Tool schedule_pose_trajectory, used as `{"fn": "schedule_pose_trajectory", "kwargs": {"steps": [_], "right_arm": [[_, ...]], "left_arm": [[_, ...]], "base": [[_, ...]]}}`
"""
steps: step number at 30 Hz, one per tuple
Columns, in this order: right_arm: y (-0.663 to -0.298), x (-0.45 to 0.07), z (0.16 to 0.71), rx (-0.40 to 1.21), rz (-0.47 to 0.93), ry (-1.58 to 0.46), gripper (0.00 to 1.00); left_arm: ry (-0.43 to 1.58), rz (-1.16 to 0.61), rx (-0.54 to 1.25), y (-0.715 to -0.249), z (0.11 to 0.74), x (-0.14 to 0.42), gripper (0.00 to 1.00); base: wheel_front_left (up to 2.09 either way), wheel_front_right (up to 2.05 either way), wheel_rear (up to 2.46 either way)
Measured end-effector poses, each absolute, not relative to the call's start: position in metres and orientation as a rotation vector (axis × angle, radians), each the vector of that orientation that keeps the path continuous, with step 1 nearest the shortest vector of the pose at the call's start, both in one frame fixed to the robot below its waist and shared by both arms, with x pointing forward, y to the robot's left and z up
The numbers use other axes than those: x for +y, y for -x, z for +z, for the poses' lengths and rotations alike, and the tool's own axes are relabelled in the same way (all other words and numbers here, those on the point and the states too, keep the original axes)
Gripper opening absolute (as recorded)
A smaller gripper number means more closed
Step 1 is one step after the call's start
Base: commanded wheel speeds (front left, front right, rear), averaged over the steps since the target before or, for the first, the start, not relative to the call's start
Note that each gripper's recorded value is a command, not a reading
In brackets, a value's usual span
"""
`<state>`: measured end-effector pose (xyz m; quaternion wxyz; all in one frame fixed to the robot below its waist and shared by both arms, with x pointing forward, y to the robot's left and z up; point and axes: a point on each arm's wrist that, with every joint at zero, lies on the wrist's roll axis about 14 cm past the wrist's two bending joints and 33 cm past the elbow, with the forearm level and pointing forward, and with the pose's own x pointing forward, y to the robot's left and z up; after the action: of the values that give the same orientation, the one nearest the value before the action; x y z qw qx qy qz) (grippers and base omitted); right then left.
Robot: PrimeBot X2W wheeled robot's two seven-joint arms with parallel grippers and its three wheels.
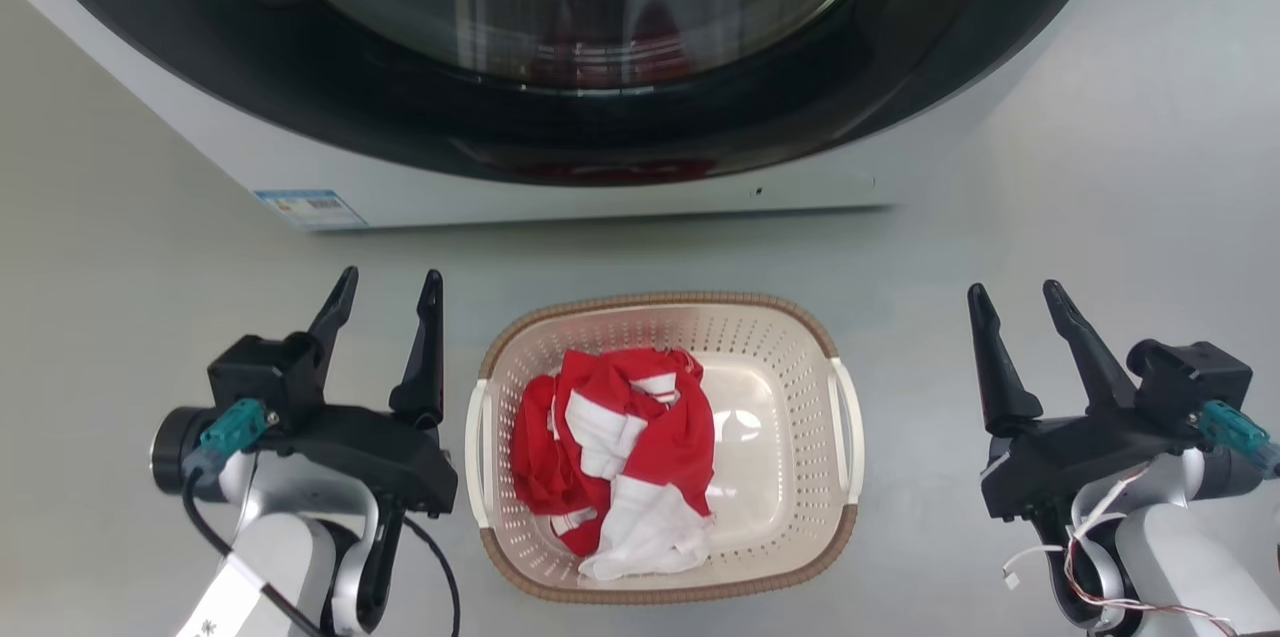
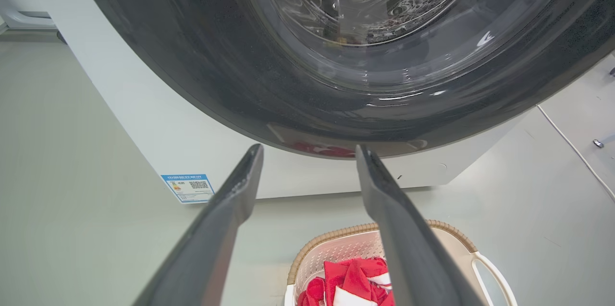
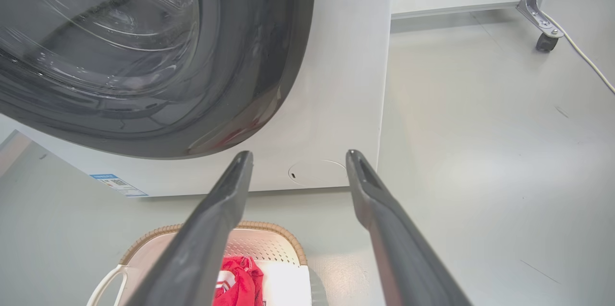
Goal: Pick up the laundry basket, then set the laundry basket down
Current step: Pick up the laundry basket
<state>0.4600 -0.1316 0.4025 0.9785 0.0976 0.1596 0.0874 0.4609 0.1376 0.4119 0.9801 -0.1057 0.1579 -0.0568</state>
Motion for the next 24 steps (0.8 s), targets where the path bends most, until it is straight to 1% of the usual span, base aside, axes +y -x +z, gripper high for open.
{"fn": "schedule_pose_trajectory", "kwargs": {"steps": [6,9,10,17,20,24], "right_arm": [[-0.469,-0.126,0.362,0.426,0.187,-0.178,1.00],[-0.473,-0.124,0.350,0.453,0.191,-0.179,1.00],[-0.475,-0.120,0.338,0.482,0.199,-0.181,1.00],[-0.485,-0.108,0.296,0.571,0.216,-0.196,1.00],[-0.487,-0.106,0.283,0.600,0.220,-0.195,1.00],[-0.486,-0.102,0.256,0.656,0.229,-0.197,1.00]], "left_arm": [[0.241,-0.123,0.419,-0.472,0.373,0.130,1.00],[0.251,-0.119,0.463,-0.473,0.358,0.128,1.00],[0.269,-0.101,0.505,-0.475,0.342,0.129,1.00],[0.292,-0.091,0.642,-0.477,0.289,0.129,1.00],[0.297,-0.098,0.673,-0.479,0.276,0.126,1.00],[0.310,-0.111,0.756,-0.474,0.245,0.121,1.00]], "base": [[0.00,0.00,0.00],[0.00,0.00,0.00],[0.00,0.00,0.00],[0.00,0.00,0.00],[0.00,0.00,0.00],[0.00,0.00,0.00]]}}
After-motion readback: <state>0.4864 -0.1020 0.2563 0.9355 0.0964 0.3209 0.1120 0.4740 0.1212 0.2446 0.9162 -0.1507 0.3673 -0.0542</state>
